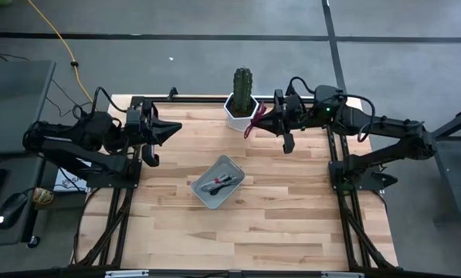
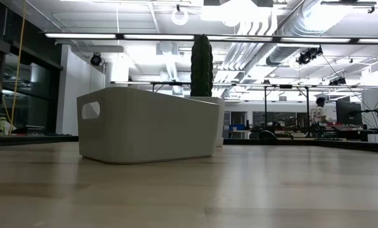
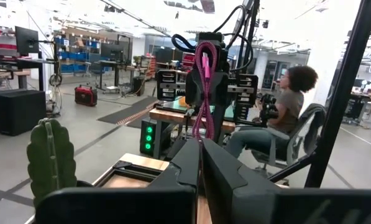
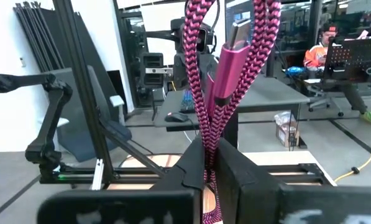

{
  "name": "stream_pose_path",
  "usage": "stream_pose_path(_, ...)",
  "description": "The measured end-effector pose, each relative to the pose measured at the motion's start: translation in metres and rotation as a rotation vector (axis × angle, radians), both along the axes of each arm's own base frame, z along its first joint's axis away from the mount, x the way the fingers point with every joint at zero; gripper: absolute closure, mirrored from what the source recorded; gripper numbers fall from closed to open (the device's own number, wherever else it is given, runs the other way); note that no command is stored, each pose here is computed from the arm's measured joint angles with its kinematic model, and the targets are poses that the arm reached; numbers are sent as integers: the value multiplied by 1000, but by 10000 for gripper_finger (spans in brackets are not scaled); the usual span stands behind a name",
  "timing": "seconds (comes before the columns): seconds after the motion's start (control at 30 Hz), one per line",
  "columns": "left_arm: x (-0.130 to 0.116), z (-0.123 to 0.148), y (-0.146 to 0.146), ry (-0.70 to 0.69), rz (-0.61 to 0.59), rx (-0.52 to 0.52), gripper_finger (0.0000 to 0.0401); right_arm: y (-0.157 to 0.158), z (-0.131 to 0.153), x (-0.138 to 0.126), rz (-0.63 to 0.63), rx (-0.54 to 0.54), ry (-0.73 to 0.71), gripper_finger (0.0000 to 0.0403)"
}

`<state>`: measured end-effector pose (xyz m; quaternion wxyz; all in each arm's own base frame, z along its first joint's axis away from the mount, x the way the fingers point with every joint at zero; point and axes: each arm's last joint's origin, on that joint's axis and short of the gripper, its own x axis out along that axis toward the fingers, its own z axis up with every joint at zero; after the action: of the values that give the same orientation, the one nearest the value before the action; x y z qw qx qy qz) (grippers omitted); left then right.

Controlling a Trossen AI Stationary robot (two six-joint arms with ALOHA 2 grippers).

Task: Pick and place USB-C Cables
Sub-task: Put the pink and black charger cable into the gray bin

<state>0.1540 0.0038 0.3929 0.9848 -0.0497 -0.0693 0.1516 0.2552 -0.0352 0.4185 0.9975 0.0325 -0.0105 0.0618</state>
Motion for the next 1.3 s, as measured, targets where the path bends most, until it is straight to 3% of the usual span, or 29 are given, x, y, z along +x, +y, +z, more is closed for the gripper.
stream_pose_path(0.33, 0, 0, 0, -1, 0, 0, 401, 12, -10, 17, 58, 27, 22, 399)
stream_pose_path(0.5, 0, 0, 0, -2, 0, 0, 401, 19, -46, 59, 92, 152, 154, 399)
stream_pose_path(0.67, 0, 0, 0, -2, 1, 0, 401, 31, -74, 112, 222, 247, 332, 400)
stream_pose_path(0.97, 0, 0, 0, -1, 1, 0, 401, 47, -146, 173, 283, 58, 865, 401)
stream_pose_path(1.13, 0, 0, 0, -2, 1, 0, 401, 48, -195, 187, 295, 43, 1015, 402)
stream_pose_path(1.3, 0, 0, 0, -1, 1, 0, 401, 51, -215, 191, 281, -33, 1068, 402)
